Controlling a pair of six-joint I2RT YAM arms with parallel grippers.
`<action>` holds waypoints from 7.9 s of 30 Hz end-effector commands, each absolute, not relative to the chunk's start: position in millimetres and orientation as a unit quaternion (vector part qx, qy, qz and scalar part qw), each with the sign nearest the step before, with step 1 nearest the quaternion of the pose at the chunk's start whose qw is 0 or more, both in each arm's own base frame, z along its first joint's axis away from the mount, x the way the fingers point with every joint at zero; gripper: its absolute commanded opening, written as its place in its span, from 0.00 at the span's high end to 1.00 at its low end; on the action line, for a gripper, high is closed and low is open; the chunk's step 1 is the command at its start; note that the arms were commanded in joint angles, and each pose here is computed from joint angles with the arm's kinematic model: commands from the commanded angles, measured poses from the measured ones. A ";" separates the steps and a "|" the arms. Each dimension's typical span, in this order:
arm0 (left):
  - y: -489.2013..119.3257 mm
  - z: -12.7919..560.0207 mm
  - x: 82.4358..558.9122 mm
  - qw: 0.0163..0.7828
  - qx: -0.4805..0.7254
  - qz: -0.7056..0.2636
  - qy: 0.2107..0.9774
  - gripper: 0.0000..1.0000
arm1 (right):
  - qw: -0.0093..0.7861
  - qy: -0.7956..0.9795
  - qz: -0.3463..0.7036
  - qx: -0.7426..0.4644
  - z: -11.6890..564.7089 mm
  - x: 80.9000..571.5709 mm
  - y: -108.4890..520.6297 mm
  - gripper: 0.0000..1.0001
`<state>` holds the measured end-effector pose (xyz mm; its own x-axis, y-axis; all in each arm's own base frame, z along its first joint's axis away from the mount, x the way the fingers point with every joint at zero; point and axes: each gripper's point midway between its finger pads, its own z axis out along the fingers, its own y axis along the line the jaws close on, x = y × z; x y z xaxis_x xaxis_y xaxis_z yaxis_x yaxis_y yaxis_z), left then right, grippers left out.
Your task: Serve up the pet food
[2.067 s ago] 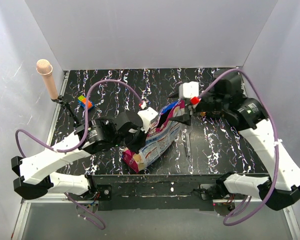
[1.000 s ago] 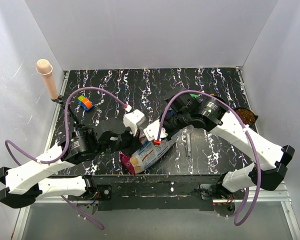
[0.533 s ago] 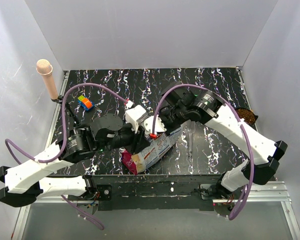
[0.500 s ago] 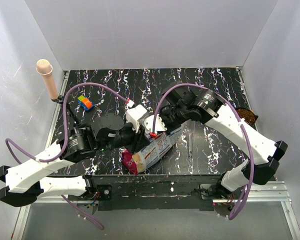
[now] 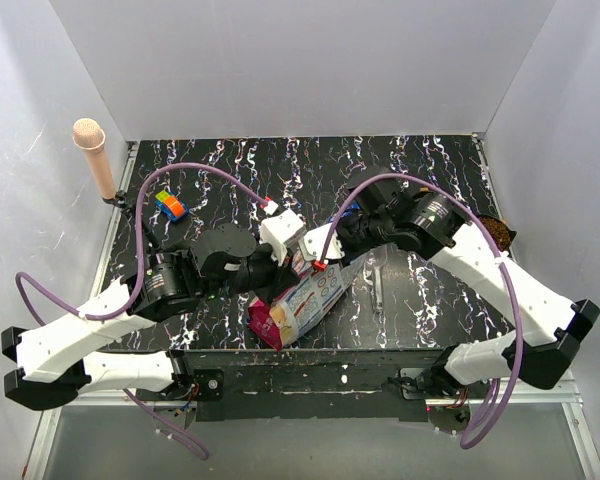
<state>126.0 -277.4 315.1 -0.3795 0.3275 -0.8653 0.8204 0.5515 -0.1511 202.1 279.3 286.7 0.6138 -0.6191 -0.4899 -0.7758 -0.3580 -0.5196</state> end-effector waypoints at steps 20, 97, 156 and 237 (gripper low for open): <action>-278.4 283.8 144.1 0.418 0.379 -0.233 0.792 0.52 | 0.431 0.457 0.122 -0.768 333.1 229.8 274.6 0.99; -252.4 304.2 138.7 0.440 0.366 -0.236 0.785 1.00 | 0.476 0.586 -0.109 -0.647 342.8 372.8 162.6 0.87; -335.5 312.2 276.0 0.486 0.229 0.036 0.843 1.00 | 0.274 0.942 0.183 0.061 246.4 162.6 122.5 0.11; -202.9 331.5 277.6 0.380 -0.314 -0.267 0.828 0.84 | 0.506 0.692 0.137 -0.495 311.1 198.2 301.0 0.51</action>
